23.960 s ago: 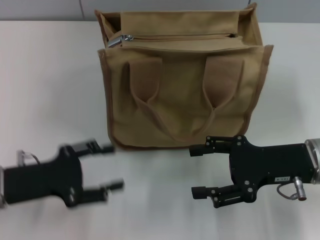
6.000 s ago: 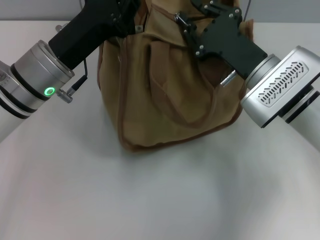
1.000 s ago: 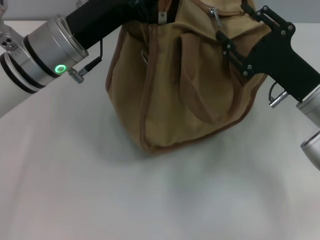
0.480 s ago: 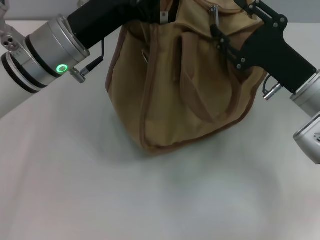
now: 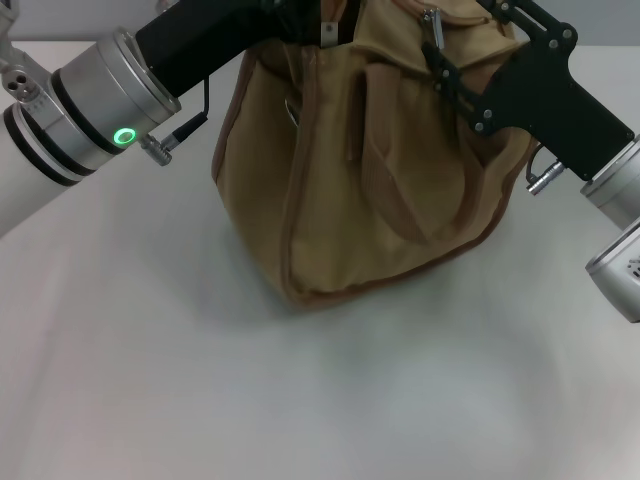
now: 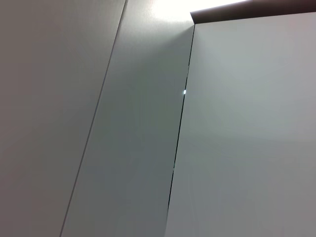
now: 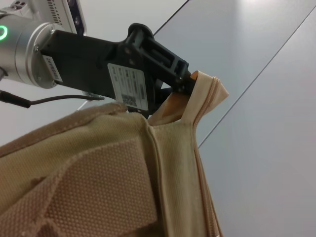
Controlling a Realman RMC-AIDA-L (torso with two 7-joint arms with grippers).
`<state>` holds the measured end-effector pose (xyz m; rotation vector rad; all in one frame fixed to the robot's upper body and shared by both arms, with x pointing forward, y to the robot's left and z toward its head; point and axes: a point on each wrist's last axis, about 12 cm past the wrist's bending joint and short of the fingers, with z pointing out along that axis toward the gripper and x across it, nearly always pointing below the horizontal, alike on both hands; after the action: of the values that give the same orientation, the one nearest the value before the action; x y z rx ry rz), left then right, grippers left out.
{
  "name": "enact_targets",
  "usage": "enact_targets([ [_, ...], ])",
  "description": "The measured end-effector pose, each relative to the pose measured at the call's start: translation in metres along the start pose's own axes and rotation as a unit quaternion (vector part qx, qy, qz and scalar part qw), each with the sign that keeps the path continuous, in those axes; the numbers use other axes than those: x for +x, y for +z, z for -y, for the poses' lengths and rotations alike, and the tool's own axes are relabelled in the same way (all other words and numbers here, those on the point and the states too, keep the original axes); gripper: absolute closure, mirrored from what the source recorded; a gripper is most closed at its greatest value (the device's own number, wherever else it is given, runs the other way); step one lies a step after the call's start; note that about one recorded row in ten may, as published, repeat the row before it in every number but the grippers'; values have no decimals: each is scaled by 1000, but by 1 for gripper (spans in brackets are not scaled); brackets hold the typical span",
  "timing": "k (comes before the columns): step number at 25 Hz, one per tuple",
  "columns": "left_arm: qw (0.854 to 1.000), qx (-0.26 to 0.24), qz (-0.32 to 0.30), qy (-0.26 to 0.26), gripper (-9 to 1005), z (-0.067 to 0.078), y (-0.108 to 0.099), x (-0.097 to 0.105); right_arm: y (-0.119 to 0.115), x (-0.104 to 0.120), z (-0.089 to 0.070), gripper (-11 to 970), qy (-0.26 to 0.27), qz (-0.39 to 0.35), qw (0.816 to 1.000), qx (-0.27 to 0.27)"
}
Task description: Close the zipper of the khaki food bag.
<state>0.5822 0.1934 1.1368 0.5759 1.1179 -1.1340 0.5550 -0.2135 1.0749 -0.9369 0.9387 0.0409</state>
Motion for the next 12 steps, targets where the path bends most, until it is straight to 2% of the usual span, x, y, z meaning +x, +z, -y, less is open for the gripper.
enact_targets([
  [7, 1000, 0, 0, 0, 944, 0, 0, 0, 8, 3, 2, 424, 0, -11, 1000, -1],
  [12, 1000, -1, 0, -1, 943, 0, -1, 0, 17, 2, -2, 583, -12, -15, 1000, -10],
])
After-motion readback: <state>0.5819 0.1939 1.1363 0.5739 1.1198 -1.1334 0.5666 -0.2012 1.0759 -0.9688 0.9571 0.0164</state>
